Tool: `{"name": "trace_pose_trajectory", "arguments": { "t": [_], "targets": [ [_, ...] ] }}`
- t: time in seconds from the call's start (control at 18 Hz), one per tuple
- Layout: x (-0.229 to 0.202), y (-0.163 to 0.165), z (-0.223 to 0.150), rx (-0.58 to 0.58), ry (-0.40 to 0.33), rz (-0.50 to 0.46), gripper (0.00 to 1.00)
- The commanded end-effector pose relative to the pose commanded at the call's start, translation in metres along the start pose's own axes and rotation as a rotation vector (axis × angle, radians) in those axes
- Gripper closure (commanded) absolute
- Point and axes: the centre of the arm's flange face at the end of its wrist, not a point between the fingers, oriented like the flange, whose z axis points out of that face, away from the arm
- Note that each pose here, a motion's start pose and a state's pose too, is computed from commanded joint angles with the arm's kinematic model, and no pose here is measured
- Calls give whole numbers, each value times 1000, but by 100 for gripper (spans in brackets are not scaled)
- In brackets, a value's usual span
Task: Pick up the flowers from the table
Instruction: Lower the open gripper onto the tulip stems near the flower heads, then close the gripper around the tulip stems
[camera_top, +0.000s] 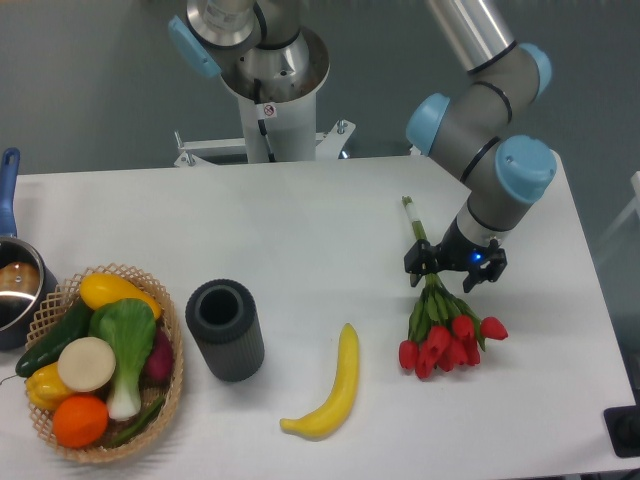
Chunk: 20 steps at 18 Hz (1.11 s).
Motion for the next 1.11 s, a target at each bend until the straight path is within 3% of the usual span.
{"name": "trace_pose_trajectory", "arguments": {
  "t": [0.5, 1.0, 1.11],
  "targets": [
    [-1, -8, 2, 2, -3, 7, 2],
    [-3, -9, 8, 4, -2, 12, 19],
    [-3, -9, 7, 5, -3, 9, 31]
  ]
}}
